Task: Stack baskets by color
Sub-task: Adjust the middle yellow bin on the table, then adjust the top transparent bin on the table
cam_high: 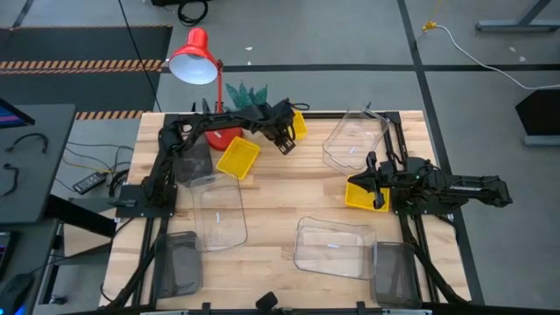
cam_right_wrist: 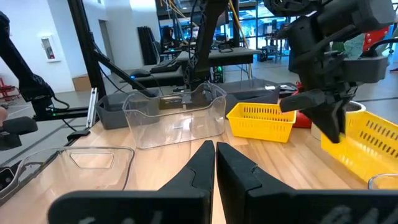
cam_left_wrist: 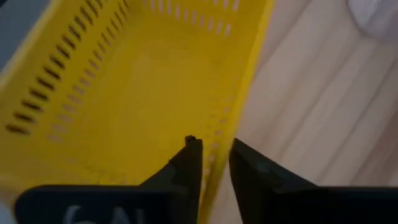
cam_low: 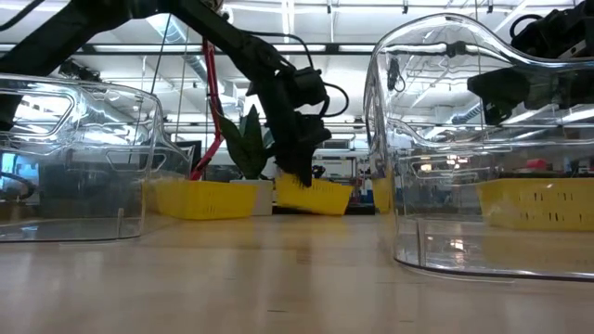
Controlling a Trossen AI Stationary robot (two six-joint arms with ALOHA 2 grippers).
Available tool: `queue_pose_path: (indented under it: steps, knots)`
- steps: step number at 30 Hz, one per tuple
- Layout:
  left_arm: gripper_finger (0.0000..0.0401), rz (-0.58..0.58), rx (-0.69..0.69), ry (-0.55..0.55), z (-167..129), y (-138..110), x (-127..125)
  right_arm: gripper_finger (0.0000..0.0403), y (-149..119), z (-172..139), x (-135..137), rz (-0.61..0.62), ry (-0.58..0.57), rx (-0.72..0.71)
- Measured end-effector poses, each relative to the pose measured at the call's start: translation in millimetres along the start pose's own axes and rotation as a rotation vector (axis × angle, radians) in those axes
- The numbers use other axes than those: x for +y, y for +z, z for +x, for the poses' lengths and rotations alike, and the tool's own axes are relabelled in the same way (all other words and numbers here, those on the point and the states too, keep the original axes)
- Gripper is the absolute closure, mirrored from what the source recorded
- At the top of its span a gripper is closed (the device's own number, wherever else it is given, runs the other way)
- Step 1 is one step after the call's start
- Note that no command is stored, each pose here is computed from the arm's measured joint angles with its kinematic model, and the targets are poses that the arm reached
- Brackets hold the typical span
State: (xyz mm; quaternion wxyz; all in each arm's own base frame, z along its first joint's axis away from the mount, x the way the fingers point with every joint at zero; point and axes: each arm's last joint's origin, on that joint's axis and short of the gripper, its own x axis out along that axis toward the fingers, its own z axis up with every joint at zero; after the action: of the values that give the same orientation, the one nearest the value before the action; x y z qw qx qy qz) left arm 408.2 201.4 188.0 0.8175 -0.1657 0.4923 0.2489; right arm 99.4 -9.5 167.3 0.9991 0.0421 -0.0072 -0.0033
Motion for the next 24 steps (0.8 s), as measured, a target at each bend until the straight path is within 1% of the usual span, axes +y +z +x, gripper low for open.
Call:
queue_pose_path:
  steps: [4,6,8,10,12,14,16,18,19,20,22,24]
  knots:
    - [0.0272,0.065,0.037,-0.005,-2,-5,-10,0.0380,0,0,0,0.000,0.000,0.000]
    - [0.0255,0.127,0.057,-0.010,-5,-7,-15,0.0380,0,0,0,0.000,0.000,0.000]
    - [0.0240,0.251,0.103,-0.019,-14,-6,-21,0.0380,0,0,0,0.000,0.000,0.000]
    - [0.0230,0.419,0.142,-0.020,-26,-4,-27,0.0380,0,0,0,0.000,0.000,0.000]
    - [0.0224,0.552,0.152,0.022,-35,-2,-34,0.0380,0,0,0,0.000,0.000,0.000]
    - [0.0221,0.622,0.140,0.090,-42,2,-41,0.0380,0,0,0,0.000,0.000,0.000]
    - [0.0221,0.718,0.131,0.148,-47,4,-47,0.0380,0,0,0,0.000,0.000,0.001]
    - [0.0222,0.792,0.147,0.167,-46,2,-50,0.0380,0,0,0,0.000,0.000,0.000]
    - [0.0224,0.788,0.139,0.162,-43,2,-51,0.0380,0,0,0,0.000,0.000,0.000]
    - [0.0226,0.758,0.110,0.158,-38,5,-51,0.0380,0,0,0,0.000,0.000,0.000]
    - [0.0231,0.663,0.067,0.158,-32,9,-49,0.0380,0,0,0,0.000,0.000,0.000]
    - [0.0239,0.595,0.036,0.166,-26,13,-46,0.0380,0,0,0,0.000,0.000,0.000]
